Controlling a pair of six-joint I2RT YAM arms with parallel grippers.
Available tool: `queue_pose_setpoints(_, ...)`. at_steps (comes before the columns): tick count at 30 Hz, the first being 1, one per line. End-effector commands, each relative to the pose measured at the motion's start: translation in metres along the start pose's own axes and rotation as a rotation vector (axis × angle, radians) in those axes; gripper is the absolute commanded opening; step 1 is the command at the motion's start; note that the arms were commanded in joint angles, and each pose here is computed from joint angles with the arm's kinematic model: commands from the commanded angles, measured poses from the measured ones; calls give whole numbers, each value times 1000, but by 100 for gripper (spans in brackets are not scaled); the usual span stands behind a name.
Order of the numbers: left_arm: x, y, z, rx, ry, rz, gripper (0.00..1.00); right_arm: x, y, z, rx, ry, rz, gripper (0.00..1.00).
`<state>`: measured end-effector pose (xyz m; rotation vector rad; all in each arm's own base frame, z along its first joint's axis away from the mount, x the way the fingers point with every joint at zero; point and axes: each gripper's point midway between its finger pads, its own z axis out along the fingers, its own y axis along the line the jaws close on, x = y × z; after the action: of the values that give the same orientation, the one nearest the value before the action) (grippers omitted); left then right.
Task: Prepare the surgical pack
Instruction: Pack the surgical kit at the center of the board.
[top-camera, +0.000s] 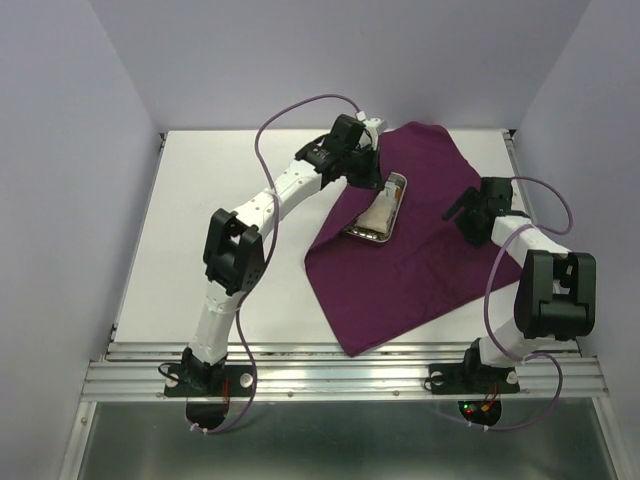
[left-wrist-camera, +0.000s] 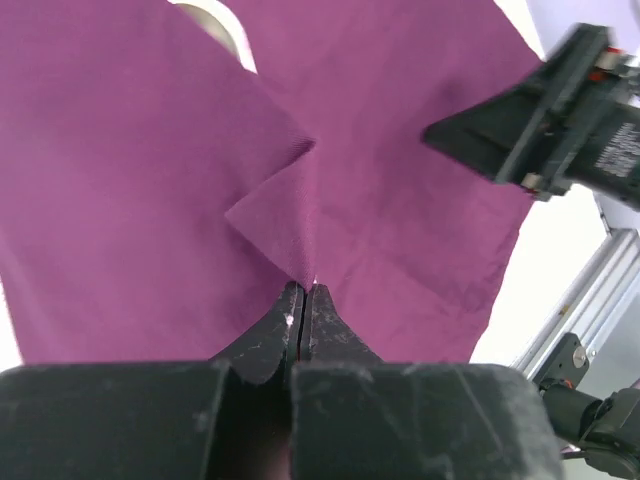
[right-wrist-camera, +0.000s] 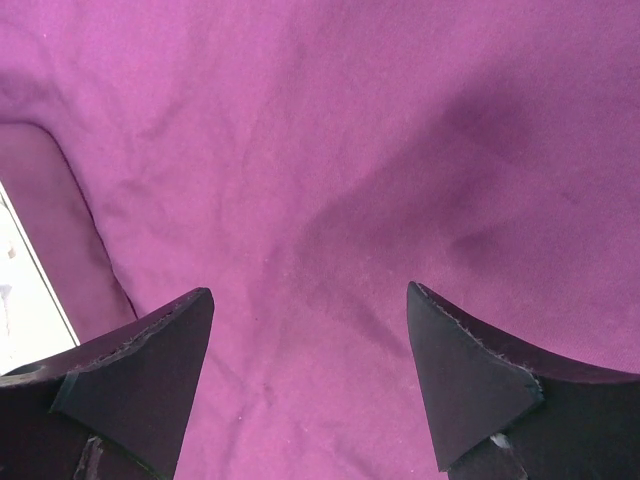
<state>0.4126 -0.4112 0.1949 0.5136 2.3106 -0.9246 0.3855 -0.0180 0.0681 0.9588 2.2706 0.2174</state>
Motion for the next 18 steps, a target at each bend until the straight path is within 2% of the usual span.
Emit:
queue_pose_setpoints(1,-10,-47,4,113,-28,52,0,-2,5,-2,-26,-11,2,83)
queue_pose_setpoints(7,8,-59,25,144,5,53,0,0,3,-4,-24,-12,2,83)
queue_pose_setpoints(16,34,-70,52,218,72,-27,0,1,4,-7,-33,-8,2,83)
queue_pose_setpoints(17,33,-67,54,190,67,-33,19,1,4,-7,-37,-10,2,83)
queue_pose_setpoints(18,36,-62,54,171,83,-39,28,0,5,-8,-40,-11,2,83)
